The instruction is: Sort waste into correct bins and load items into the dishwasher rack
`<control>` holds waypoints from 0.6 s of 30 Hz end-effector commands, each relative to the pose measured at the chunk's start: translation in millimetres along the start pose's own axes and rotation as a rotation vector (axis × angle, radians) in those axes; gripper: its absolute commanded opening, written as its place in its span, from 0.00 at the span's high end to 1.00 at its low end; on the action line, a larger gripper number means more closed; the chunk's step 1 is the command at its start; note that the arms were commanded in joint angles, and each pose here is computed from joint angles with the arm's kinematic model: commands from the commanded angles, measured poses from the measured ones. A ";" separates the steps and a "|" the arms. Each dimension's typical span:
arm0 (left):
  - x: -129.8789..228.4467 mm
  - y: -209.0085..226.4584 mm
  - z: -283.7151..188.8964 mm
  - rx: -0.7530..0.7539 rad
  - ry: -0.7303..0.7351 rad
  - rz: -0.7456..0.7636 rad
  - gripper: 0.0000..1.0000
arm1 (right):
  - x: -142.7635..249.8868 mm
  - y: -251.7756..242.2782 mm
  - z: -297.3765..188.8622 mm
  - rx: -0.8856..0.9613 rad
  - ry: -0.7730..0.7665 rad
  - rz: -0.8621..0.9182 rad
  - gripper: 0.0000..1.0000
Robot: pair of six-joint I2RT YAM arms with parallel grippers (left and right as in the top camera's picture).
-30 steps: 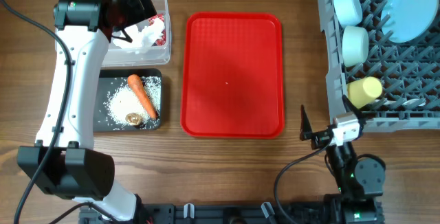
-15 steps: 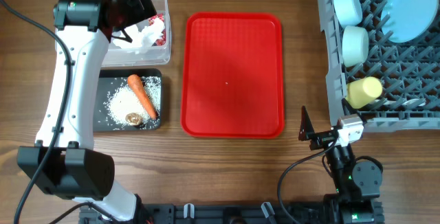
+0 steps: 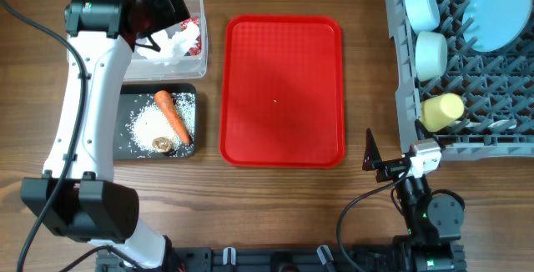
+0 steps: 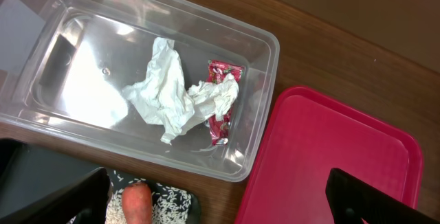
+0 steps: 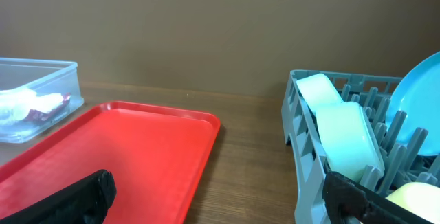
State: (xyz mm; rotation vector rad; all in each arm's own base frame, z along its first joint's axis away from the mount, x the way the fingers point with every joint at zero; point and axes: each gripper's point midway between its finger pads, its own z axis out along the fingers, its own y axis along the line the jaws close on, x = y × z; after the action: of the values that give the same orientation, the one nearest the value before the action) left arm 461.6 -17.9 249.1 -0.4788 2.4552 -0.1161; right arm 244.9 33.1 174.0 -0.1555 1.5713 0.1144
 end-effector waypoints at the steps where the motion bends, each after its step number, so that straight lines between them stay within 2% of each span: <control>1: -1.0 2.6 1.2 -0.010 -0.004 -0.018 0.00 | 1.3 -2.7 0.3 0.016 0.003 0.011 0.00; 13: -2.8 7.4 -2.5 -0.016 -0.008 -0.026 0.00 | 1.2 -2.7 0.3 0.016 0.003 0.011 0.00; 15: -7.6 8.2 -10.2 -0.018 -0.035 -0.025 0.00 | 1.3 -2.7 0.3 0.016 0.003 0.011 0.00; 18: -29.1 -0.3 -29.3 0.030 -0.157 0.017 0.00 | 1.2 -2.7 0.3 0.016 0.003 0.011 0.00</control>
State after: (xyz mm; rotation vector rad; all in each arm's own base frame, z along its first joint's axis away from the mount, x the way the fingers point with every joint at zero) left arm 463.7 -14.4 252.1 -0.4848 2.4378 -0.1074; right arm 244.9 33.1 174.0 -0.1555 1.5713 0.1144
